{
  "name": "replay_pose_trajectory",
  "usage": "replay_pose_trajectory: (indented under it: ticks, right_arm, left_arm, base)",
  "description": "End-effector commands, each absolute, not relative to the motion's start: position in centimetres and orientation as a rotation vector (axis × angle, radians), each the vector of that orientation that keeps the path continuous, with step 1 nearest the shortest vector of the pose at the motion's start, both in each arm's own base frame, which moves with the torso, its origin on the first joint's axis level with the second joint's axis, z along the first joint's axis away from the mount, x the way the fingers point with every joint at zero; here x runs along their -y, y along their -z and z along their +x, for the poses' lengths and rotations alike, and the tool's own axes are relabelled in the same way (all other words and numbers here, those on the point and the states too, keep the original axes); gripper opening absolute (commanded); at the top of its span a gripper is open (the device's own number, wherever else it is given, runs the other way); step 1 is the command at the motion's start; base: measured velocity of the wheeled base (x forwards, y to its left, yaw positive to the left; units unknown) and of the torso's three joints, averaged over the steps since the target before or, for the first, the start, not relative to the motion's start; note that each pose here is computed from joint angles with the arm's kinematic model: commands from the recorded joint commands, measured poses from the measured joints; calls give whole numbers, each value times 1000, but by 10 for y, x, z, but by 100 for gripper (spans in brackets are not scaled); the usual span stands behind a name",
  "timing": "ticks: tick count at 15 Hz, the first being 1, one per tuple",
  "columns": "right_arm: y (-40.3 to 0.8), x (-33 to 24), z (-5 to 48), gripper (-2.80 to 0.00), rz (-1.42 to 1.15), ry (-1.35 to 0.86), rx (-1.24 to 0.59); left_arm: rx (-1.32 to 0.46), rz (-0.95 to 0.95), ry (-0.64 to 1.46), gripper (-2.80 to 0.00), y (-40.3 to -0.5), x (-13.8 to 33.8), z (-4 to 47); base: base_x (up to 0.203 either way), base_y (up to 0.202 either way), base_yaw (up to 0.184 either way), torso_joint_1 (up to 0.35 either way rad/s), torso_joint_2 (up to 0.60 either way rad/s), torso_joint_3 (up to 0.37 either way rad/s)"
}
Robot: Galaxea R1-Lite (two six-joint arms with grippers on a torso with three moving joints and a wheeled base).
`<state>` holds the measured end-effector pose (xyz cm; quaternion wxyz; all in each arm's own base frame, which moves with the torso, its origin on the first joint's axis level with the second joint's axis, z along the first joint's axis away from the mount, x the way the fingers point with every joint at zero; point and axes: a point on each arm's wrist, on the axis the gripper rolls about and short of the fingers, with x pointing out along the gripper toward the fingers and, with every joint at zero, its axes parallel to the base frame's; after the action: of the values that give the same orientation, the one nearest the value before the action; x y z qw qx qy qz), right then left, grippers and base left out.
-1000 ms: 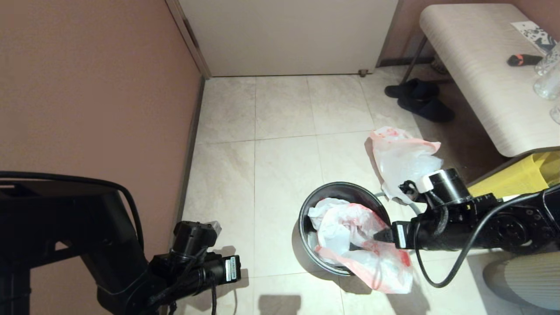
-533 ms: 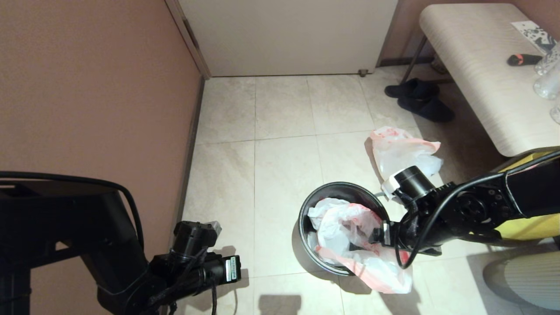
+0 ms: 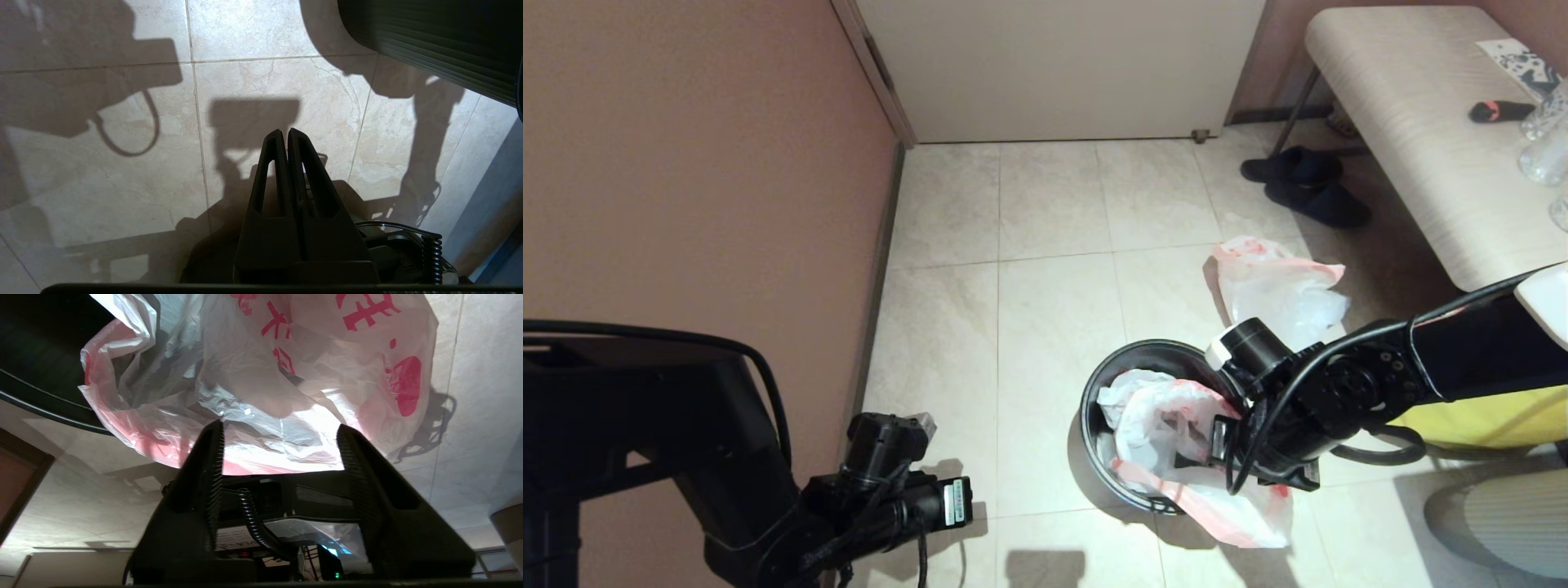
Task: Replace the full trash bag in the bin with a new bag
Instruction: Put the new garbage bag on the trash can
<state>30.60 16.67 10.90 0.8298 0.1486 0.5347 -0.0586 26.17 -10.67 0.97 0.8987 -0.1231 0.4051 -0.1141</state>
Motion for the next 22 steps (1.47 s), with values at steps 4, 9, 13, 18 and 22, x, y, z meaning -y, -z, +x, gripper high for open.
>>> replay_pose_trajectory:
  ticks: [4,9,13,18,22]
  right_arm:
    - [-102,-171,311,-280,333,160,-1164]
    - [-70,-179,329,-280,418,285,-1212]
    - [-85,-172,330,0,444,298,-1165]
    - [-83,-170,331,0,413,344,-1125]
    - [-50,-171,344,0,417,362,-1168]
  left_arm:
    - [-836,-248,218,-280,-7,107,262]
    - [-836,-248,219,-280,-7,107,262]
    - [-836,-248,218,-280,-7,107,262]
    - [-835,-250,218,-280,-8,107,263]
    - [-835,-249,218,-280,-8,107,263]
  base:
    - [0,0,0,0,0,0]
    - [0,0,0,0,0,0]
    - [0,0,0,0,0,0]
    - [0,0,0,0,0,0]
    - [0,0,0,0,0,0]
